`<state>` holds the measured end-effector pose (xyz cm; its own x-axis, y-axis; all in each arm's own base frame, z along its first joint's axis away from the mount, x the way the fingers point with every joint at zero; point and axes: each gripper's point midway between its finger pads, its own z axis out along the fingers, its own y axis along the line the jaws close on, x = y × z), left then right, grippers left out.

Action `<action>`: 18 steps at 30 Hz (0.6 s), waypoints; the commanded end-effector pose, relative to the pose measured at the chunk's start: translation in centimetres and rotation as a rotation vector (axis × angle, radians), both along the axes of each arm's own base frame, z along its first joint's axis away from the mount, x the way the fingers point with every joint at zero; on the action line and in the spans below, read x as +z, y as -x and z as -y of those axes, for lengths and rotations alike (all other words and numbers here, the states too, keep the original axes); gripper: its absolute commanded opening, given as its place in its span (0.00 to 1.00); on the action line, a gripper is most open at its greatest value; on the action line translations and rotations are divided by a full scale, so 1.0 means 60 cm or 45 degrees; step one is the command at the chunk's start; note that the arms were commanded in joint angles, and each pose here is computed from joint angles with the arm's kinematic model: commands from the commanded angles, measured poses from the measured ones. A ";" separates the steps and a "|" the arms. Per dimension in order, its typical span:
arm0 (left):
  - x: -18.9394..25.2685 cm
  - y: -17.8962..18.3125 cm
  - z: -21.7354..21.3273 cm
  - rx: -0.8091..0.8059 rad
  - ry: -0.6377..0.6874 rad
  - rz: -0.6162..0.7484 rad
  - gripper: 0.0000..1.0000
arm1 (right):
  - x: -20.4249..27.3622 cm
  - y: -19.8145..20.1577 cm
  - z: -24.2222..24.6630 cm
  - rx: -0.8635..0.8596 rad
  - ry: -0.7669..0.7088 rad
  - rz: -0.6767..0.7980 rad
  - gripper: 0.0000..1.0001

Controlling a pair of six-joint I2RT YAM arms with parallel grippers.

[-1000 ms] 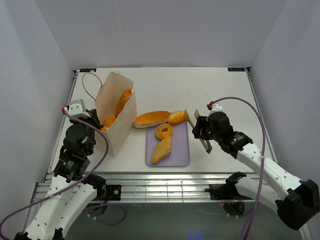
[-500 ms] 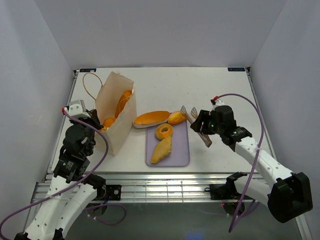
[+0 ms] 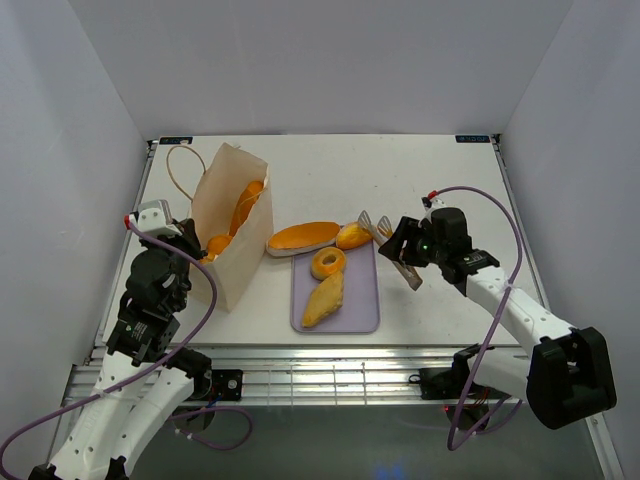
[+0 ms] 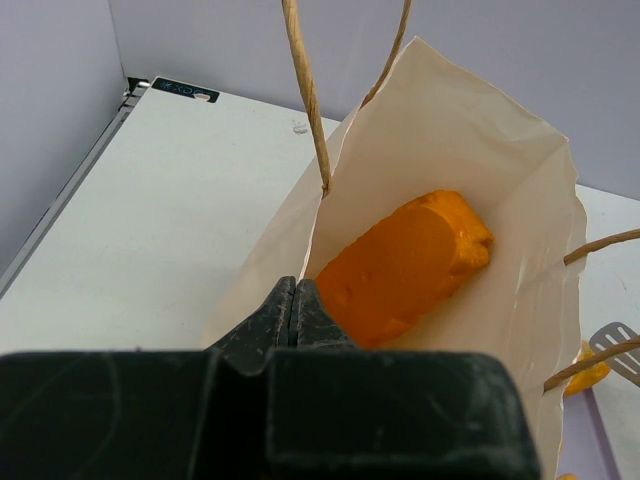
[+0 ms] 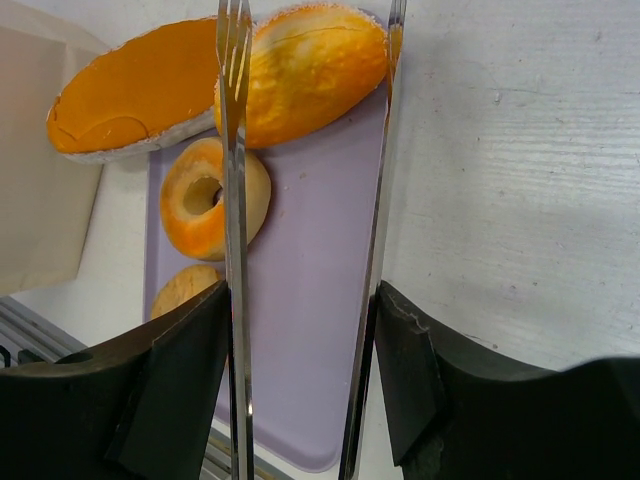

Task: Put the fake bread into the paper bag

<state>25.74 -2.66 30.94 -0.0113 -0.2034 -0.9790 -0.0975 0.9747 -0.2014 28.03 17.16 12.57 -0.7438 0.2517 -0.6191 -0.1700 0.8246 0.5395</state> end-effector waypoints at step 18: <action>-0.009 -0.001 0.011 -0.040 0.001 -0.021 0.00 | -0.012 -0.012 -0.022 0.014 -0.128 -0.024 0.64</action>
<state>25.76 -2.85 30.91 -0.0145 -0.2056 -0.9785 -0.0885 0.9751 -0.2036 28.24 17.63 11.18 -0.7696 0.2825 -0.5727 -0.1365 0.8033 0.5797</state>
